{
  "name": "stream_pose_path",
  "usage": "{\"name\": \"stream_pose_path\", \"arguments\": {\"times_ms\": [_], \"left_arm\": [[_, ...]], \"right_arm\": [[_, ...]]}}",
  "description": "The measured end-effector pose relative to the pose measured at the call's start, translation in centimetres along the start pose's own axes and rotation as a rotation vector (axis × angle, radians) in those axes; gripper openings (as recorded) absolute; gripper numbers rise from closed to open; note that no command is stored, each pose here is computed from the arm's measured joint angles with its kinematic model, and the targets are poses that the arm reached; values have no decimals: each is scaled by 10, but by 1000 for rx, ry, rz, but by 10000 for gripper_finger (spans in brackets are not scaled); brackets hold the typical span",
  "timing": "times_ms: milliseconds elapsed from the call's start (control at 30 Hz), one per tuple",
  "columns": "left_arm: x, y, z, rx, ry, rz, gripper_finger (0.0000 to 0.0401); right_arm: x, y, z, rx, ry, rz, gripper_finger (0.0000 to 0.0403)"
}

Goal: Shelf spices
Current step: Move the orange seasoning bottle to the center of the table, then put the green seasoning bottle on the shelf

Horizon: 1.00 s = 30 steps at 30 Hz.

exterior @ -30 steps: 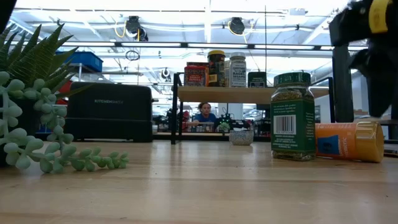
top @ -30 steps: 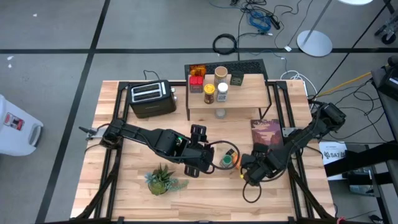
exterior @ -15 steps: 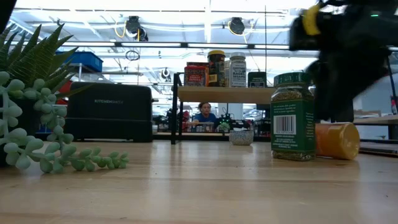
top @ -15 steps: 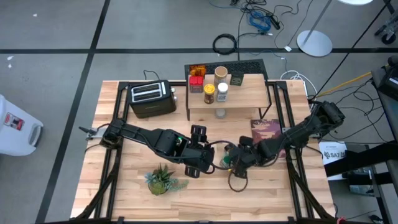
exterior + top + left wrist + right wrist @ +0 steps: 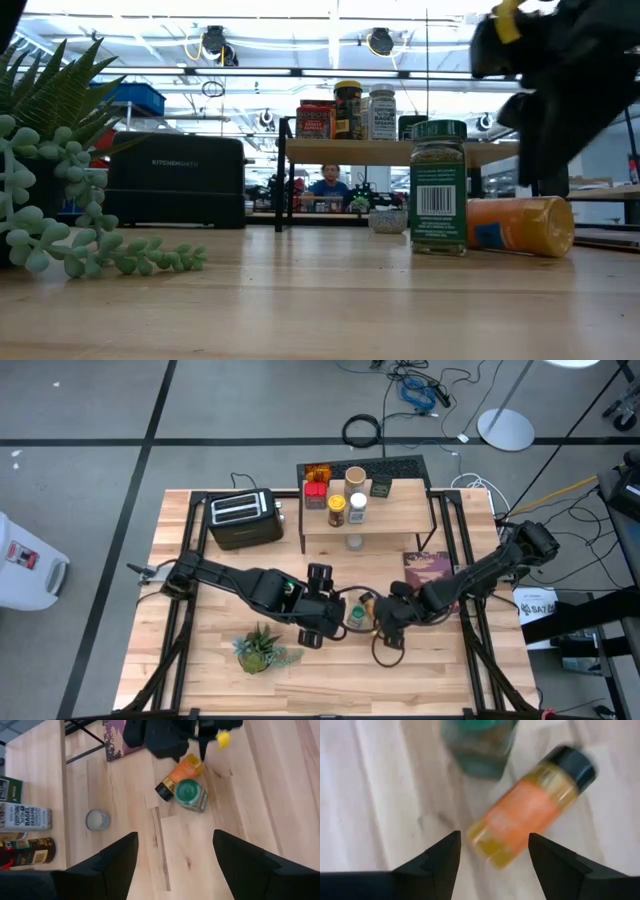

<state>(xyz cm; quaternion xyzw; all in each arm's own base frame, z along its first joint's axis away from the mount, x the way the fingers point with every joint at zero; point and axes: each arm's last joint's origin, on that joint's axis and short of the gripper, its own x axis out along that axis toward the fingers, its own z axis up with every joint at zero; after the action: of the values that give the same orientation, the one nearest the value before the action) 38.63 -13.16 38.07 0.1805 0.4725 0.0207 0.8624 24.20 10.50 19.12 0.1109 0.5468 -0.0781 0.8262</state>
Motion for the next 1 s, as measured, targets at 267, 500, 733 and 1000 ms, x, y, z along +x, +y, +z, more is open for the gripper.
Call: {"name": "stream_pose_path", "arguments": {"times_ms": [267,500,733,1000], "left_arm": [[25,-11,2,12,53,-56,267],[43,-20,3,26,94,-94,267],[43,-20,4,10,79,-96,267],[43,-20,3,-20,87,-94,267]], "right_arm": [[9,13,-13,-25,98,33,222],[33,8,-12,-81,130,-59,222],[47,-2,6,-118,11,-143,222],[41,-8,10,-123,0,-155,222]]}}
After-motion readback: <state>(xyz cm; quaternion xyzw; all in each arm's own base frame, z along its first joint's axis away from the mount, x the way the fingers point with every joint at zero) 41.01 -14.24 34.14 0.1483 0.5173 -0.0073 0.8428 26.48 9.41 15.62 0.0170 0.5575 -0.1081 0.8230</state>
